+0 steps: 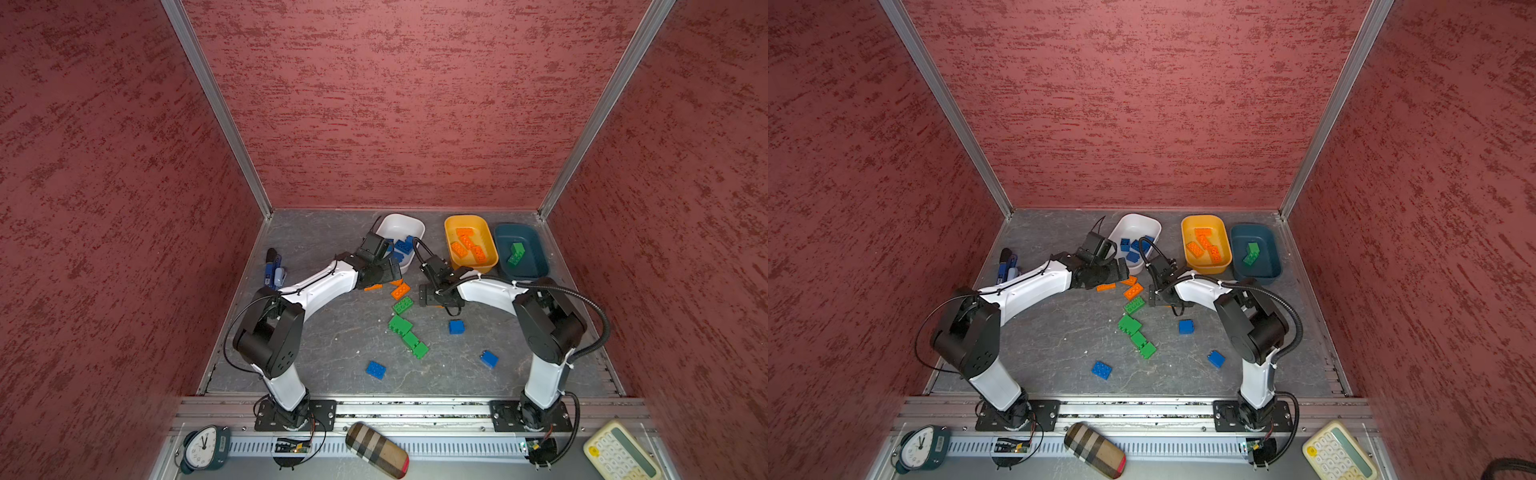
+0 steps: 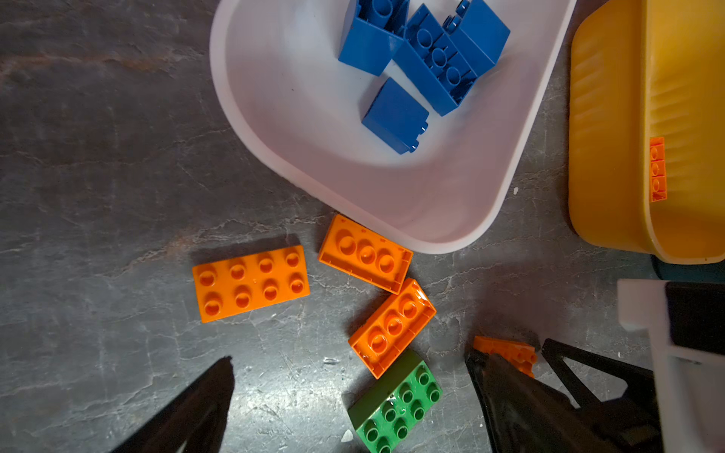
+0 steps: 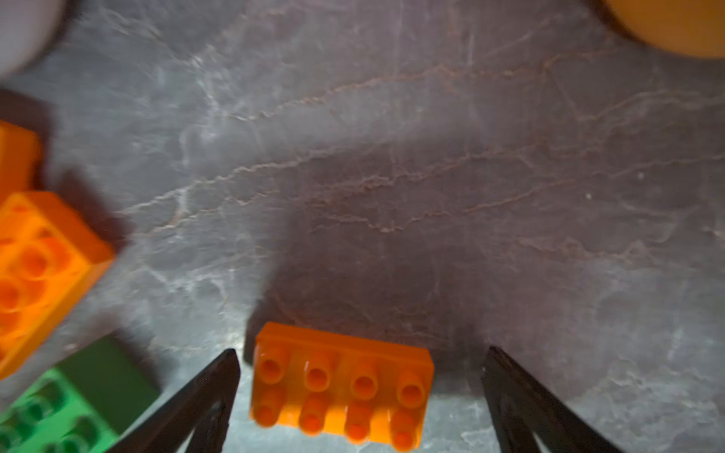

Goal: Sort the legos into containers by color
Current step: 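Lower the right gripper to the pile and grasp an orange brick, then carry the orange brick into the yellow tub and open the right gripper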

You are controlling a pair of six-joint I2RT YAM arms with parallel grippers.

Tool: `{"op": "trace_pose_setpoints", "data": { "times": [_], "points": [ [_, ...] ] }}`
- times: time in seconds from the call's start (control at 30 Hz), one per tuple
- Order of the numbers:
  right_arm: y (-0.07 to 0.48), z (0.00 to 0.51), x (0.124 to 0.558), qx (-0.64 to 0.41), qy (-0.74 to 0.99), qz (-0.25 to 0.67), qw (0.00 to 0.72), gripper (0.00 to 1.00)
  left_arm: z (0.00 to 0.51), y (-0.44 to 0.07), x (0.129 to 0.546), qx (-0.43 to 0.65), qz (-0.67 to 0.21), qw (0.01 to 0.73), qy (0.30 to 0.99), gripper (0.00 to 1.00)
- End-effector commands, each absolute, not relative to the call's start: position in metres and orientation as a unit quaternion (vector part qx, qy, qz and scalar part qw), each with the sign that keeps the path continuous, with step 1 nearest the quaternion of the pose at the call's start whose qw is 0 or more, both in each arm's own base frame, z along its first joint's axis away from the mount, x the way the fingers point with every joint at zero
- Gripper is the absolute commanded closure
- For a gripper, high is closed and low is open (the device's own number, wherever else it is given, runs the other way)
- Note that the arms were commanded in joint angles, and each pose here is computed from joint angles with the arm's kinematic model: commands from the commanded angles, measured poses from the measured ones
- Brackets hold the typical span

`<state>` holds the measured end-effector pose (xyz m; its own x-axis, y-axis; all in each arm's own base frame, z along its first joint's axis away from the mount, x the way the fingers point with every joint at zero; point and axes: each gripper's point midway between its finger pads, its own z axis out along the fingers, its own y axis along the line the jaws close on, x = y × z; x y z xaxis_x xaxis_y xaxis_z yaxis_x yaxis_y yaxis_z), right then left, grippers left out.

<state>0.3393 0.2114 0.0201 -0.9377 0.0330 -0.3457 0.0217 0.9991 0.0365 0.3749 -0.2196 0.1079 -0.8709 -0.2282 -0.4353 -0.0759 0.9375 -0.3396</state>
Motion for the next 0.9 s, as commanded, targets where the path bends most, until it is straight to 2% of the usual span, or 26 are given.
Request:
{"op": "trace_pose_setpoints", "data": {
  "times": [0.0,0.27,0.67,0.87],
  "points": [
    [0.2,0.014,0.335,0.014,0.985,-0.033,0.168,0.1,0.106,-0.222,0.377,-0.08,-0.161,0.242,0.953,0.01],
    [0.203,0.011,0.325,0.023,0.987,-0.018,0.16,0.27,0.105,-0.221,0.377,-0.08,-0.16,0.241,0.954,0.0],
    [0.203,0.028,0.329,0.037,0.98,0.006,0.197,0.38,0.105,-0.224,0.378,-0.078,-0.165,0.239,0.954,0.01],
    [0.195,0.083,0.359,0.036,0.96,0.036,0.275,0.39,0.107,-0.228,0.376,-0.063,-0.166,0.243,0.954,0.01]
  ]
}}
